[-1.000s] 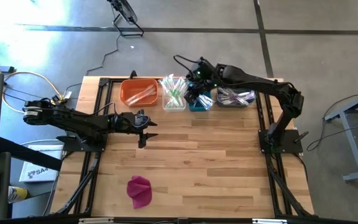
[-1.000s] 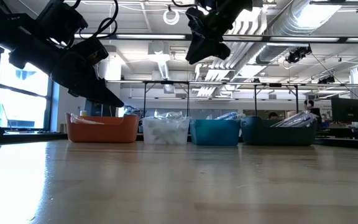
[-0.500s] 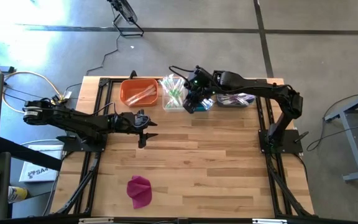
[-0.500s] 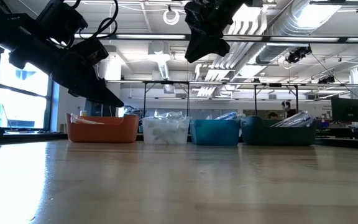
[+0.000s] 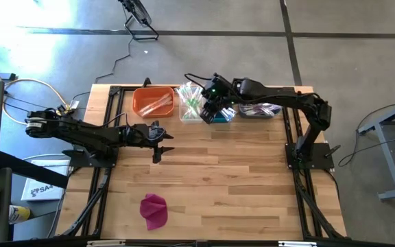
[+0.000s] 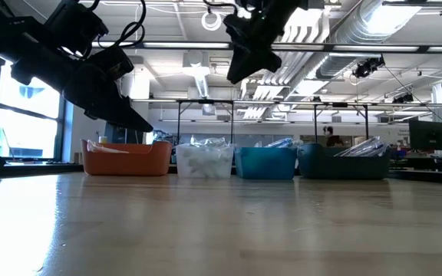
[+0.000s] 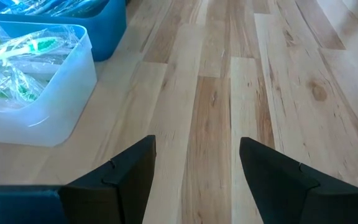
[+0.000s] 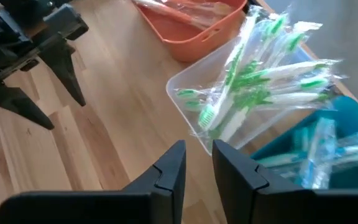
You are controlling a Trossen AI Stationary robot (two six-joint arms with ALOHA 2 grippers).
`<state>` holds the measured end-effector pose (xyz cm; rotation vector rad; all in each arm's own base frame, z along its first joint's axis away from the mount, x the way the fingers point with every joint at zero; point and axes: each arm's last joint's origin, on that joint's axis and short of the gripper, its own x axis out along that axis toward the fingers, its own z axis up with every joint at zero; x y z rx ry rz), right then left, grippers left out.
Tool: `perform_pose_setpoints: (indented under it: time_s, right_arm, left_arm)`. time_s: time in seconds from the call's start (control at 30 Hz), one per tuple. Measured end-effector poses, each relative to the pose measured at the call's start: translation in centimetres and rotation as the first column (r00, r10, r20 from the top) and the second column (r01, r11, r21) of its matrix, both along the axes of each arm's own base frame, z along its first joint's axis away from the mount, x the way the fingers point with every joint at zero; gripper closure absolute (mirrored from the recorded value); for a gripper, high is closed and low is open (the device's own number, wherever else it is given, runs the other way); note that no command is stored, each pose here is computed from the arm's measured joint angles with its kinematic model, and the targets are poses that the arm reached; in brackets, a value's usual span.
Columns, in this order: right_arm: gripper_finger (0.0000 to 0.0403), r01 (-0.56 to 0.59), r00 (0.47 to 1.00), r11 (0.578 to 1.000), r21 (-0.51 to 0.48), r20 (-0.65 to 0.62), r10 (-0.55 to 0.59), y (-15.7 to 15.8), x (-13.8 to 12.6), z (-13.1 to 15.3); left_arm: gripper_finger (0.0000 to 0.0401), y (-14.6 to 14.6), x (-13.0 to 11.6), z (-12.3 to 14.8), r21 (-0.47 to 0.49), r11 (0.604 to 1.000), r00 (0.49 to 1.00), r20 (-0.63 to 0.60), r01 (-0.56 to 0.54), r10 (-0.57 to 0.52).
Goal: Pick & Place Toothbrushes
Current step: Put the green toothbrush into the transparent bin
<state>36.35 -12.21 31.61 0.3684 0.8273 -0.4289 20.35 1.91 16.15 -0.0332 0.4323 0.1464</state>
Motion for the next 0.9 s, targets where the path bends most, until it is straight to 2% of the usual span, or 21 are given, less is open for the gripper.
perform_pose_setpoints:
  time_s: [0.23,0.4,0.53,0.67,0.77,0.9]
  right_arm:
    - [0.0395,-0.105,0.994,0.994,0.026,-0.024,0.105,-0.5,2.4,-3.3]
    - [0.04,-0.132,0.991,0.991,-0.022,0.005,0.132,-1.4,4.2,-5.3]
    - [0.0401,-0.155,0.987,0.988,-0.006,0.044,0.155,-2.2,5.3,-6.8]
    - [0.0401,-0.13,0.991,0.991,-0.021,-0.012,0.13,-2.6,5.9,-9.0]
    - [0.0401,-0.132,0.991,0.99,-0.056,-0.019,0.131,-2.9,6.2,-9.6]
    - [0.0401,-0.134,0.991,0.99,-0.05,-0.009,0.134,-3.2,6.4,-9.9]
  left_arm:
    - [0.0173,0.0,0.0,0.1,0.0,1.0,1.0,0.007,0.0,0.0]
    - [0.0173,0.0,0.0,0.0,0.0,1.0,1.0,0.005,-0.001,0.001]
    - [0.0173,0.0,0.0,0.1,0.003,1.0,1.0,0.008,-0.005,0.005]
    - [0.0173,0.0,0.1,0.1,0.005,1.0,1.0,0.015,-0.009,0.009]
    - [0.0173,0.0,0.1,0.1,0.006,1.0,1.0,0.015,-0.012,0.012]
    - [0.0173,0.0,0.1,0.2,0.007,1.0,1.0,0.018,-0.012,0.012]
